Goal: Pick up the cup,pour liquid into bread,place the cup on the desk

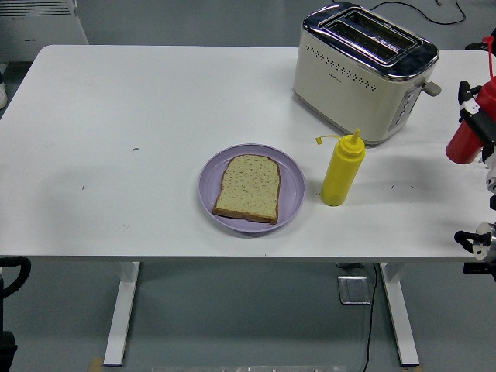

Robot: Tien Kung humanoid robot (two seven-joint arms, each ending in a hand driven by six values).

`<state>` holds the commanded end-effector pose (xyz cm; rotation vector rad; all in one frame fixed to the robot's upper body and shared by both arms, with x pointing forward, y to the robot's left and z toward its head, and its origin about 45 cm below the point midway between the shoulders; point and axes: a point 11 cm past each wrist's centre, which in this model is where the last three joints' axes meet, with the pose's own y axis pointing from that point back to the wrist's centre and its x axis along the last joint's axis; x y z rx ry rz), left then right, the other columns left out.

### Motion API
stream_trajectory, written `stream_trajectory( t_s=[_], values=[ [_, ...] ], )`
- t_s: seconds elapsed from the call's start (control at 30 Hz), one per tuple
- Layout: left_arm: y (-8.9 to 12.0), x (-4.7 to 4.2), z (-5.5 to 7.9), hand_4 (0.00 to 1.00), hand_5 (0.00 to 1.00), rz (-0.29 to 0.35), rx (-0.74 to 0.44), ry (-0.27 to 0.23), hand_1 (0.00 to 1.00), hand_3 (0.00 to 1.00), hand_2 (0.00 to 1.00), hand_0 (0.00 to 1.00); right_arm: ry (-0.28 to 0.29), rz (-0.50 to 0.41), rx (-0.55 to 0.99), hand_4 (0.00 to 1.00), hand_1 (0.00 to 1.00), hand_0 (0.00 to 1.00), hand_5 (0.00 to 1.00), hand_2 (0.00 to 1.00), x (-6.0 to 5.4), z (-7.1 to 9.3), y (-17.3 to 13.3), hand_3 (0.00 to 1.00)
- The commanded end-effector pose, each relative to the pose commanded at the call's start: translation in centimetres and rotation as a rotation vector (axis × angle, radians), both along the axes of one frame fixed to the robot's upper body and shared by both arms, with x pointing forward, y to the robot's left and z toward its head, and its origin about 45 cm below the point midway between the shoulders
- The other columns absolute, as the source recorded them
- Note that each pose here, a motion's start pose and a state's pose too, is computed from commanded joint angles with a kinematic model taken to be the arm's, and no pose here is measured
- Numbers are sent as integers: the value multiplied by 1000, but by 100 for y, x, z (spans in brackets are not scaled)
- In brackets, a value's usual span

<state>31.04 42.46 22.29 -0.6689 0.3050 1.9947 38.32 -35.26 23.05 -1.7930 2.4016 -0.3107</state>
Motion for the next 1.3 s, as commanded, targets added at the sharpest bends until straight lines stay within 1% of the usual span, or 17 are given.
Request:
stream_trajectory(
  t_s=[0.17, 0.27, 0.4, 0.5, 0.67, 0.9, 1.3],
  values=[
    [-2, 0, -4, 614, 998, -1, 0, 1, 757, 666, 767, 749, 7, -24, 9, 691, 14, 2, 229, 153, -36, -126, 17, 313],
    [-4, -1, -6, 614, 998, -2, 1, 2, 757, 666, 767, 749, 33, -22, 13, 691, 14, 2, 229, 153, -57, -255, 61, 313],
    [-1, -3, -7, 614, 998, -1, 1, 3, 757, 665, 767, 749, 54, -2, 22, 692, 14, 2, 232, 153, -62, -346, 168, 315],
    [-1, -3, -7, 614, 998, -1, 1, 3, 757, 665, 767, 749, 63, 29, 19, 692, 14, 2, 232, 153, -55, -388, 289, 315],
    [3, -4, -4, 613, 998, 1, 1, 2, 757, 666, 767, 749, 78, 54, 19, 694, 14, 2, 234, 155, -55, -462, 412, 315],
    [10, -3, 5, 613, 998, 2, 1, 0, 757, 666, 767, 749, 100, 68, 19, 694, 17, 2, 235, 159, -75, -558, 488, 317],
    [13, 0, 10, 612, 998, 3, 1, -2, 757, 665, 767, 749, 116, 87, 18, 697, 23, 2, 236, 168, -75, -656, 597, 319]
  ],
)
